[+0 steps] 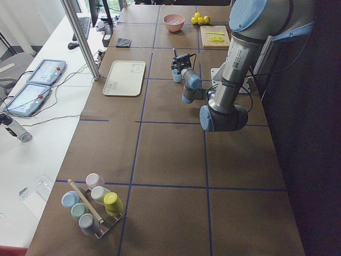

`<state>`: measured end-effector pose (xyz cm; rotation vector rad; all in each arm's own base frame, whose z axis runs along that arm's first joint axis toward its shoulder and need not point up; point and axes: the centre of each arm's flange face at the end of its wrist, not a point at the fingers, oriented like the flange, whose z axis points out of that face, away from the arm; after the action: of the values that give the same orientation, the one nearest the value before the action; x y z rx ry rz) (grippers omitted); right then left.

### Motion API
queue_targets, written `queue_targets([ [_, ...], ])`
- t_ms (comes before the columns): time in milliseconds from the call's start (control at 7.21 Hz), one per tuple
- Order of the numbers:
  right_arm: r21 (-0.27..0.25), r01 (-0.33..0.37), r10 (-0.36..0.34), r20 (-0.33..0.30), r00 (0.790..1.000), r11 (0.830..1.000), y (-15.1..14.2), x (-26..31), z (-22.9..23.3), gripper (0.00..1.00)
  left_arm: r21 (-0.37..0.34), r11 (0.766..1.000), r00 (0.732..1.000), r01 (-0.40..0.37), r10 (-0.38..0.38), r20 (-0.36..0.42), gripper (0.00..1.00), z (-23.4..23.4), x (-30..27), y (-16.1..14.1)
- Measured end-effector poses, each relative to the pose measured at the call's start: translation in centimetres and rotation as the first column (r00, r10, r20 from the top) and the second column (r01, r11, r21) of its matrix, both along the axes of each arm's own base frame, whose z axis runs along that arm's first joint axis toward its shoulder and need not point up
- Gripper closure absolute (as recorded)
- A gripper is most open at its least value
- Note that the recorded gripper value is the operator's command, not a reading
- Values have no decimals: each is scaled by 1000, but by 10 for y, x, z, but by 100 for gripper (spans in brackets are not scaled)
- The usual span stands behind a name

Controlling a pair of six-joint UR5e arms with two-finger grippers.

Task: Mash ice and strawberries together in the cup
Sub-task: 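Push the steel rod down into the cup to mash the contents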

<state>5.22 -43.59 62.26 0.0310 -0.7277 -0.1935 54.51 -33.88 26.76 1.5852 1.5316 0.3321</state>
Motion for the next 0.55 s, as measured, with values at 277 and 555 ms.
queue_targets([
  [277,-1,0,0,0,1000,1000,0,0,0,1,7,1000,999,0,0,-43,100,-17,-11,0],
  [555,-1,-1,1,1,1000,1000,0,0,0,1,-4,1000,997,5,-5,-74,100,-40,-35,-7],
])
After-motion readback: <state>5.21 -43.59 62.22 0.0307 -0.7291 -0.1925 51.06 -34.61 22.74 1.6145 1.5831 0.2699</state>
